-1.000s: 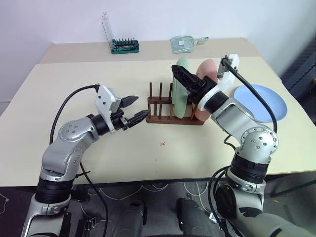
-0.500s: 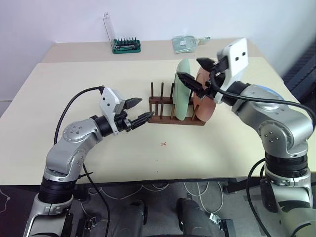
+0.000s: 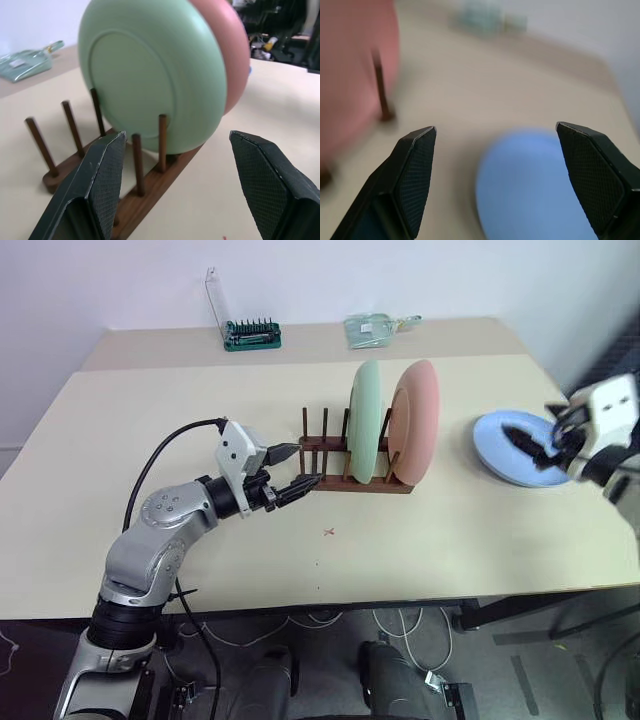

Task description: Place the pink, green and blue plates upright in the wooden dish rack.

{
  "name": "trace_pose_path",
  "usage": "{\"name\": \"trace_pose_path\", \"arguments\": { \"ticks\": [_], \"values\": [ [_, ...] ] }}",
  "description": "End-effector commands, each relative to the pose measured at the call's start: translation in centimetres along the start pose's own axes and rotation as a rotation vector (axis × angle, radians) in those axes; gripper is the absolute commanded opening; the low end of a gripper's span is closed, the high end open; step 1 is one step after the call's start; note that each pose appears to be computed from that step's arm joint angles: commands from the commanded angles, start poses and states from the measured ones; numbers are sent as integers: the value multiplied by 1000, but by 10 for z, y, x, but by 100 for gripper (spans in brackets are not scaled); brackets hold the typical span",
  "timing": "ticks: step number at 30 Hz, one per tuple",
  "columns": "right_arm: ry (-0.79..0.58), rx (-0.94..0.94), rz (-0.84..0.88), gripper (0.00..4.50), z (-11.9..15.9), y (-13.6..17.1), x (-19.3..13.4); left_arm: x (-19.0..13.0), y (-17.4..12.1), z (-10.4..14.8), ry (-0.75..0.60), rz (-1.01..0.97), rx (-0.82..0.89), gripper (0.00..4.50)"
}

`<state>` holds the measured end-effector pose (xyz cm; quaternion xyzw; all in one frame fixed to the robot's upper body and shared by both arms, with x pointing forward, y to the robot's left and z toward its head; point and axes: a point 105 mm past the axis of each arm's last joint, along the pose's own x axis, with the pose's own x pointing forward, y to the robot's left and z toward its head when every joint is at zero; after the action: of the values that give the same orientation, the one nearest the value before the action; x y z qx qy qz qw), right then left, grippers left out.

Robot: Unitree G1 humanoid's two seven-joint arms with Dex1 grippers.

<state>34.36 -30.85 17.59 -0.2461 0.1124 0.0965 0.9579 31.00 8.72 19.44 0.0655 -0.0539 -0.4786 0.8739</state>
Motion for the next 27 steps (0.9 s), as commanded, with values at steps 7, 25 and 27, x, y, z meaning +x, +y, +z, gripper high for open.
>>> {"name": "trace_pose_path", "arguments": {
  "ticks": [7, 25, 27],
  "values": [
    [190, -276, -63, 390, -56, -1, 22, 3, -6, 6, -19, -18, 27, 341],
    [-280, -327, -334, 3, 74, -39, 22, 3, -4, 6, -17, -11, 31, 341],
    [-583, -203, -333, 3, 150, -35, -2, 3, -4, 6, -16, -14, 30, 341]
  ]
}}
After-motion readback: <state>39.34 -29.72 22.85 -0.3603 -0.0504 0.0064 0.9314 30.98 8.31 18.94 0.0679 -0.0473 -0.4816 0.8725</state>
